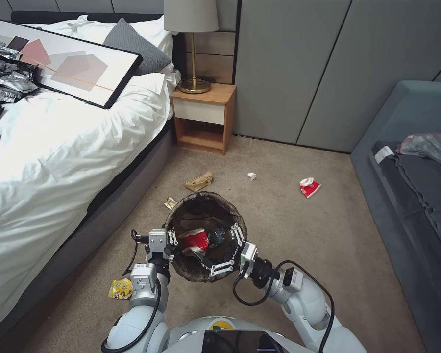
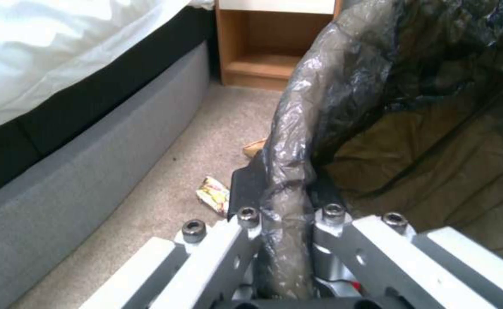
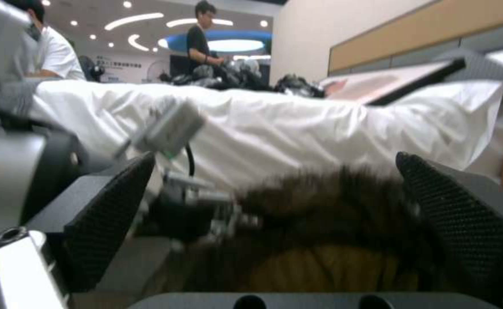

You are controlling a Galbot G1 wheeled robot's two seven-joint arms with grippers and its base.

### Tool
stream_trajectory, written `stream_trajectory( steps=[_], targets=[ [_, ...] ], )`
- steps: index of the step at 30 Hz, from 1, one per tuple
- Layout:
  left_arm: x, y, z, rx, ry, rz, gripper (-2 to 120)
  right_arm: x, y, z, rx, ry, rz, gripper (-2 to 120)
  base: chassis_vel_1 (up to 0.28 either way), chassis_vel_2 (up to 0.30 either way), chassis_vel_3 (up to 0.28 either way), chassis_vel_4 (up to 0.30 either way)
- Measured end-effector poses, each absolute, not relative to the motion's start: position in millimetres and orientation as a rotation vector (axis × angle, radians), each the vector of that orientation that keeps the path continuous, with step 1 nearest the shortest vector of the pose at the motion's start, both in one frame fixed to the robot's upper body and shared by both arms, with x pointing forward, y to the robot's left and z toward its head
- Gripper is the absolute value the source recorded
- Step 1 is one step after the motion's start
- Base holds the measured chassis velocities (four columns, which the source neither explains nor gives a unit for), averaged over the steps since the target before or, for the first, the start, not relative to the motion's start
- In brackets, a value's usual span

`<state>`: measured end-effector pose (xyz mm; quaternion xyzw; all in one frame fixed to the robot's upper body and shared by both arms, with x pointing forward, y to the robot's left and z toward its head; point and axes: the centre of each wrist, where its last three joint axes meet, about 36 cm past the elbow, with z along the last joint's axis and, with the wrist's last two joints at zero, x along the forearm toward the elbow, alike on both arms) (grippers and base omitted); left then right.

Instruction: Pick up the trash bin, then pick up the garbage from the floor and place it into the trash bin.

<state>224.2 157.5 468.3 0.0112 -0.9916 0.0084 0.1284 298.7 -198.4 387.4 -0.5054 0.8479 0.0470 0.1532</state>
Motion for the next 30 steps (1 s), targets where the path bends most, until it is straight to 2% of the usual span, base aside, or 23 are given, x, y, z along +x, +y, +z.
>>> stream_trajectory(
  steps=[5,11,15,18,23,30],
  targets=[
    [224,157,468,0.033,-2.884,0.024,3,292,-200,411,-1.356,2.424,0.106,100,0.0,0.0,0.0,0.0],
    [224,157,468,0.033,-2.884,0.024,3,265,-211,460,-0.703,2.676,0.011,100,0.0,0.0,0.0,0.0],
    [224,157,468,0.033,-2.884,0.024,3,248,-213,469,-0.449,2.792,0.007,100,0.0,0.0,0.0,0.0],
    [224,157,468,0.033,-2.884,0.024,3,221,-209,479,-0.105,2.952,0.054,100,0.0,0.0,0.0,0.0],
    [224,157,468,0.033,-2.884,0.024,3,205,-217,471,0.141,2.975,-0.016,100,0.0,0.0,0.0,0.0],
    [224,157,468,0.032,-2.884,0.024,3,190,-224,447,0.226,2.941,-0.106,99,0.0,0.0,0.0,0.0]
  ],
)
